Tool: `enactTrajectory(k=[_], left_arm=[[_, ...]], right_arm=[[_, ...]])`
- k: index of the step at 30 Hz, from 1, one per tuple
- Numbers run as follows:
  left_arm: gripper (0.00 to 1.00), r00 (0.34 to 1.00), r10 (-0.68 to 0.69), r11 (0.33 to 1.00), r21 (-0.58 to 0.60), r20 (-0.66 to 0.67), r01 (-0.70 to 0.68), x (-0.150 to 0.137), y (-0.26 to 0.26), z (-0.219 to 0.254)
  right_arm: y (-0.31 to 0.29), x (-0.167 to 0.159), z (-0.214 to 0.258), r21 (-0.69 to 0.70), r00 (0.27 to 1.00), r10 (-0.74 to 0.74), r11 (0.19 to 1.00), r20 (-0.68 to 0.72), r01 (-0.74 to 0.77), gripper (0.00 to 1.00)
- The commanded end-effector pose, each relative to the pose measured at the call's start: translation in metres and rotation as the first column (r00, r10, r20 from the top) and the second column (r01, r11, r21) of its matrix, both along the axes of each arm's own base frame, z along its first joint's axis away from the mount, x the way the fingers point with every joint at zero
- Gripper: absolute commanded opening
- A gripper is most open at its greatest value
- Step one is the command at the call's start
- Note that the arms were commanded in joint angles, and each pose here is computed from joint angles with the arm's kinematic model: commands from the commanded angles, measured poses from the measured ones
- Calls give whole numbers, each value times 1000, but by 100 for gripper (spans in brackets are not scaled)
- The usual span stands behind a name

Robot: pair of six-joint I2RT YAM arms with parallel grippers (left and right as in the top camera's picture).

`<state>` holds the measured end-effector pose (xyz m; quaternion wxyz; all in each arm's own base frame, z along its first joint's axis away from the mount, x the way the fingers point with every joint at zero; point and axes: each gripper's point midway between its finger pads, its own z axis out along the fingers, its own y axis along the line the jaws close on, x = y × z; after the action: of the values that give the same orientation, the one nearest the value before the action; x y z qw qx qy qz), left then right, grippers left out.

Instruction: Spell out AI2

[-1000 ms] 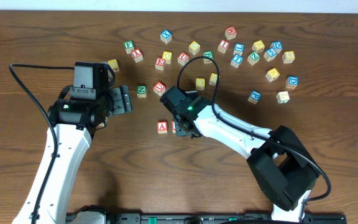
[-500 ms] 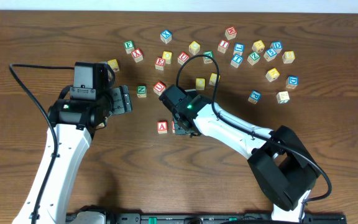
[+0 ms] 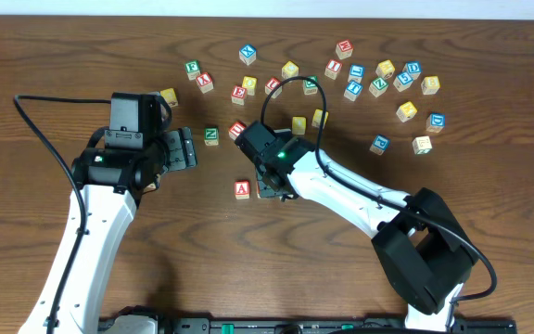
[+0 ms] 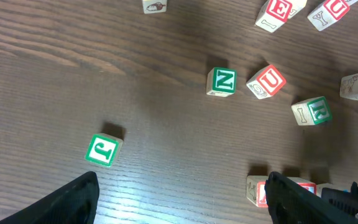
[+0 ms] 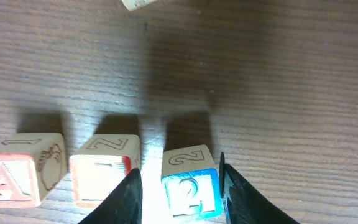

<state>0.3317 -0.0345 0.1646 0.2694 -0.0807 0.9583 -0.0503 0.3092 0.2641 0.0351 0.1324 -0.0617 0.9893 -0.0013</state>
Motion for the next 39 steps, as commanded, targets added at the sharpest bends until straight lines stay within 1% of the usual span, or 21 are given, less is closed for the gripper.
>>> enactTrajectory(k=[1,5,9,14,19,22,28,34,38,39], left_arm=[[84,1000,0,1000,16,10,-1,3,4,5],[84,1000,0,1000,16,11,-1,3,4,5],[84,1000,0,1000,16,11,0,3,4,5],[84,1000,0,1000,16,11,-1,3,4,5],[84,1000,0,1000,16,11,-1,3,4,5],[84,1000,0,1000,16,11,-1,3,4,5],[84,1000,0,1000,16,11,0,3,4,5],[84,1000,0,1000,16,11,0,3,4,5],[84,1000,0,1000,16,10,-1,3,4,5],[84,1000,0,1000,16,11,-1,3,4,5]], right_arm=[[7,5,5,7,1000,13,1000,17,-13,35],[11,10,11,15,999,20,1000,32,-21,35],[14,24,28,-1,996,31,1000,89,-31,35],[29,40,51,40,987,46,998,153,-52,35],[35,47,55,64,982,40,997,186,-53,32],[33,51,57,53,977,32,998,209,-44,26],[35,58,58,56,971,24,998,236,-39,25],[31,54,42,28,977,29,999,212,-36,15],[26,49,25,-1,983,35,999,180,-35,2],[24,47,19,-10,985,36,999,171,-35,1]])
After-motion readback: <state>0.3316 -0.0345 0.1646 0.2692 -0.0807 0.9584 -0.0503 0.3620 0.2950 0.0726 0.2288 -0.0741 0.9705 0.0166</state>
